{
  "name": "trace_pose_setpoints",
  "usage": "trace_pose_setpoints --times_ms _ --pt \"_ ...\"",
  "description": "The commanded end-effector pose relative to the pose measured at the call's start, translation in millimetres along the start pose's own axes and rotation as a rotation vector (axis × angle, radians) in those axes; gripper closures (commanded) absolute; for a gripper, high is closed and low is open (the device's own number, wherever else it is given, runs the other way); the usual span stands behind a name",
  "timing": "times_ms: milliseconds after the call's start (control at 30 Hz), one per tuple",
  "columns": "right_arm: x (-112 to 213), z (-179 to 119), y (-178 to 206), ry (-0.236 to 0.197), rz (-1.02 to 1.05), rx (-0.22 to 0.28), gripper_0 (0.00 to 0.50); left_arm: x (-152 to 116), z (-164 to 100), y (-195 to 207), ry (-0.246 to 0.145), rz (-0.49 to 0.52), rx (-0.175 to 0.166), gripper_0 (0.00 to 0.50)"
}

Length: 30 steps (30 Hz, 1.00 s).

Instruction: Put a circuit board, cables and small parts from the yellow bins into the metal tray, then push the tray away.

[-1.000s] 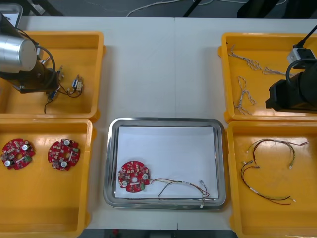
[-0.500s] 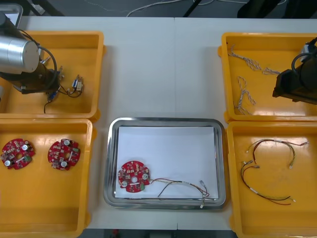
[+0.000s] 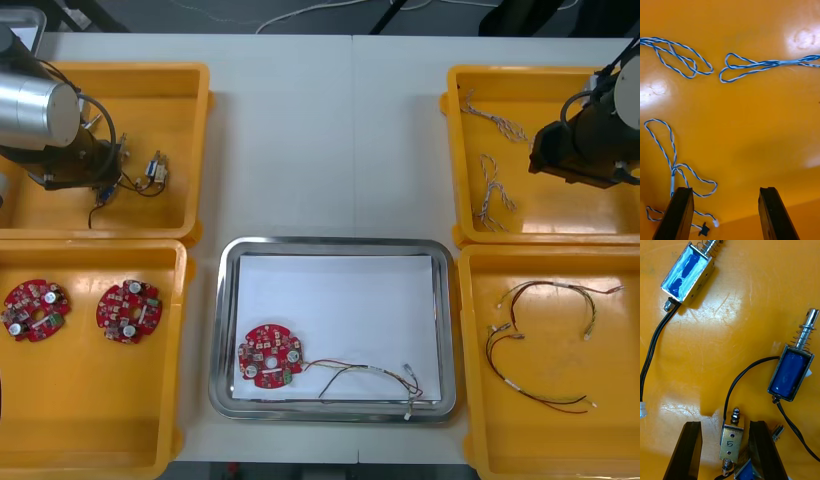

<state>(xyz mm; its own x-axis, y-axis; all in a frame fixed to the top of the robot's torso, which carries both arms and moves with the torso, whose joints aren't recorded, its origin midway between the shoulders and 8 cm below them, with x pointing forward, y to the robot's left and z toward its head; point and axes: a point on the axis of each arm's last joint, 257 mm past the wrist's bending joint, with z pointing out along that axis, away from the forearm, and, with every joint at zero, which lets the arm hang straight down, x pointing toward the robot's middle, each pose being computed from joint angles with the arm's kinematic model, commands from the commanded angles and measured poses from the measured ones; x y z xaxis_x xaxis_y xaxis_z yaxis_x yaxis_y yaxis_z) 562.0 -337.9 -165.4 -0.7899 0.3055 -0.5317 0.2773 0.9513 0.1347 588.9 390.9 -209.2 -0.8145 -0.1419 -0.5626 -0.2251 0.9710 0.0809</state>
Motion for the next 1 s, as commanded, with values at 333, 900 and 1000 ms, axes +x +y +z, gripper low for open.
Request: trace_pose_setpoints --times_ms 333,900,1000 --pt "-10.5 12.1 54.2 -0.038 0.027 -0.081 0.000 -1.0 -9.4 -5.2 0.020 0.063 0.056 0.132" --pt "4.7 47.2 68.9 -0.027 0.019 -0.096 0.000 -0.3 -7.3 -2.0 0.038 0.072 0.069 0.134" --pt "4.5 50.4 68.3 -0.033 0.011 -0.090 0.000 -1.5 -7.8 -2.7 0.038 0.071 0.070 0.134"
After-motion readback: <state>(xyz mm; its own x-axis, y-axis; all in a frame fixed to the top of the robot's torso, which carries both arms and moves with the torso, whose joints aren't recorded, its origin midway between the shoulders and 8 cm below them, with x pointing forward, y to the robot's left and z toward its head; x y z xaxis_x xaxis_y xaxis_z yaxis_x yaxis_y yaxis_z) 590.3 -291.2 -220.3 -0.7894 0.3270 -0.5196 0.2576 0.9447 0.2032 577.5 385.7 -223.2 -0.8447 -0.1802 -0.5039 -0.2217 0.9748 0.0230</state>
